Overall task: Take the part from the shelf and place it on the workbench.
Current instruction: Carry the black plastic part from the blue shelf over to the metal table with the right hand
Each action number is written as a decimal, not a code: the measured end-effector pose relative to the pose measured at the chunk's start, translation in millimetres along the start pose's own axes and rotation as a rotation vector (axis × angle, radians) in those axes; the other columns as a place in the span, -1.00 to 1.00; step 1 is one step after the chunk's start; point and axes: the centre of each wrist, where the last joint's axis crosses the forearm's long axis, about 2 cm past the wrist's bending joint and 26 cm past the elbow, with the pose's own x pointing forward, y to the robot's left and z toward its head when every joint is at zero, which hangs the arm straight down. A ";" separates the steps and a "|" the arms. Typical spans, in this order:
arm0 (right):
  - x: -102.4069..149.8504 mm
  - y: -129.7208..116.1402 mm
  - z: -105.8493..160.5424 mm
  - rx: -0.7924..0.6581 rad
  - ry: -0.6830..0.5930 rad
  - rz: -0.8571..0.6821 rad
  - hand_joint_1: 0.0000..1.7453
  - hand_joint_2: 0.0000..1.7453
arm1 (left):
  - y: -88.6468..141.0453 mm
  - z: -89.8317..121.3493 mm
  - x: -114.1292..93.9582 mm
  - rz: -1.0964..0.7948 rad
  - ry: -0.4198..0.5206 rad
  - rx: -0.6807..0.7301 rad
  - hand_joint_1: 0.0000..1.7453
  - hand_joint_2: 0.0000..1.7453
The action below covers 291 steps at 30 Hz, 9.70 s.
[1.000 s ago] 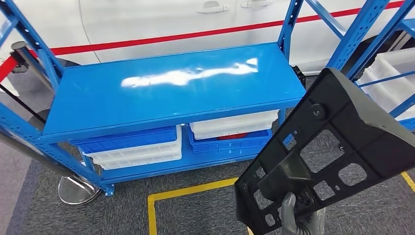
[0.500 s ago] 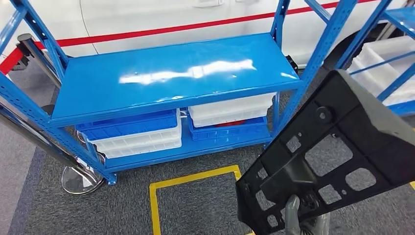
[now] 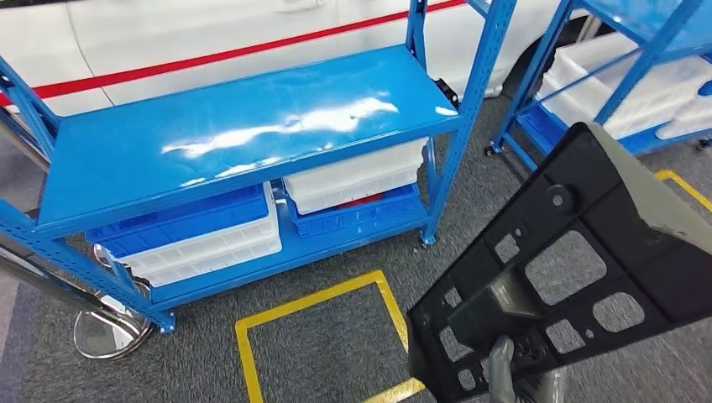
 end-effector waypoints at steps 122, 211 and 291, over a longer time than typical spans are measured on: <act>-85.1 -67.4 -12.9 0.199 0.155 0.344 1.00 1.00 | 67.6 -22.4 36.9 -0.226 -0.165 -0.028 -1.00 1.00; -38.4 -68.2 -246.1 -0.081 -0.072 0.758 1.00 1.00 | 69.2 -22.4 36.8 -0.178 -0.181 -0.058 -1.00 1.00; -67.5 -5.0 -343.4 0.206 -0.331 1.806 1.00 1.00 | 4.9 -36.3 90.3 -0.410 -0.192 -0.277 -1.00 1.00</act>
